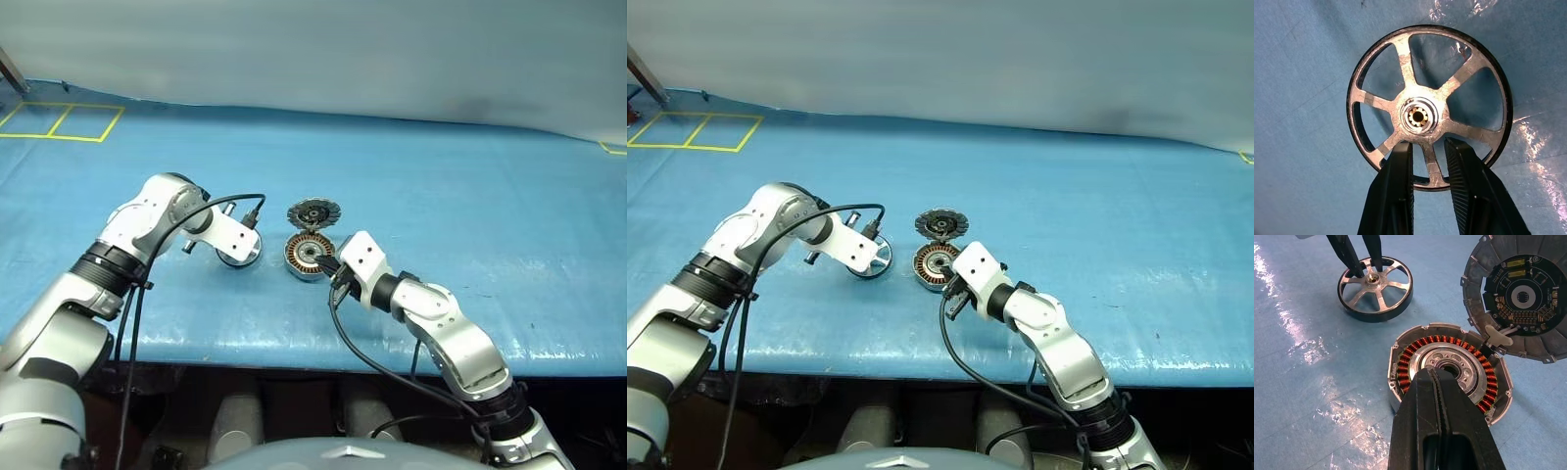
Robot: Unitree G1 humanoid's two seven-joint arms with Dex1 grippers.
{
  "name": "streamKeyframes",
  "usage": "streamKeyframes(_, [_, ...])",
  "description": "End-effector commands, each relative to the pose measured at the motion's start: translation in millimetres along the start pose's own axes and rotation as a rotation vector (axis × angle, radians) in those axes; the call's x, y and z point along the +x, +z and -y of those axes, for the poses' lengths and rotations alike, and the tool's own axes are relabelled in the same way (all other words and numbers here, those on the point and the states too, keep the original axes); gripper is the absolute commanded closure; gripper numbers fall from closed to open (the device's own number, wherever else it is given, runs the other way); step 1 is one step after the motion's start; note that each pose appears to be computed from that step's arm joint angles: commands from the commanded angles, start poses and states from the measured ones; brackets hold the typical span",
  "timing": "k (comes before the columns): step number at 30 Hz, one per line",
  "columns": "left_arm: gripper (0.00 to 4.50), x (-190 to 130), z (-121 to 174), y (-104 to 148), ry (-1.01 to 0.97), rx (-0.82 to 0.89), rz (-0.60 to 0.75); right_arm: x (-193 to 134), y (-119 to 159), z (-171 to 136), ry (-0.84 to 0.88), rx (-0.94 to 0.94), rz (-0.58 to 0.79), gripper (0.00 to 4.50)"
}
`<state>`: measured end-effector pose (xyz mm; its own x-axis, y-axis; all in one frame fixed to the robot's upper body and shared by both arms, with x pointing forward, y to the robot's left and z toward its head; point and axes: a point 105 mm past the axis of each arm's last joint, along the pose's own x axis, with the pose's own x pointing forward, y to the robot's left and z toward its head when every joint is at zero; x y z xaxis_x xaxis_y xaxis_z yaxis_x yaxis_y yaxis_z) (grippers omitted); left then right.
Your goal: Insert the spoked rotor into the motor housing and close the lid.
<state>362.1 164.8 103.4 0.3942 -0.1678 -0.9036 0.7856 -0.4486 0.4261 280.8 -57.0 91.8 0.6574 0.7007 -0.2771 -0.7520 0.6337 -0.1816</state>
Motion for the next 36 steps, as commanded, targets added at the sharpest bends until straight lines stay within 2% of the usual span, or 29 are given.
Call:
streamKeyframes(1, [3.49,-2,2,-4,-0.001,0.005,-0.012,-3,11,3,-0.017,-0.015,0.04,4.5])
streamKeyframes(5, [4.32,0,2,-4,0.003,-0.014,-0.004,-3,11,4,-0.018,-0.017,0.039,4.5])
streamKeyframes(13, [4.42,0,-3,-4,0.037,-0.011,0.0,-3,11,4,-0.021,-0.018,0.039,4.5])
streamKeyframes(20, [4.42,-17,-22,-7,0.166,-0.096,0.083,-4,10,6,-0.037,-0.009,0.043,4.5])
streamKeyframes(25, [4.42,-25,-12,-16,0.186,-0.174,0.151,-13,2,22,-0.105,0.009,0.031,4.5])
streamKeyframes(29, [4.42,-32,-7,-15,0.193,-0.258,0.264,-23,-2,36,-0.182,0.019,0.033,4.5])
streamKeyframes(33, [4.42,-41,-6,3,0.137,-0.385,0.49,-30,-6,45,-0.251,0.043,0.042,4.5])
streamKeyframes(36, [4.42,-44,-8,11,0.097,-0.428,0.571,-31,-8,43,-0.255,0.058,0.054,4.5])
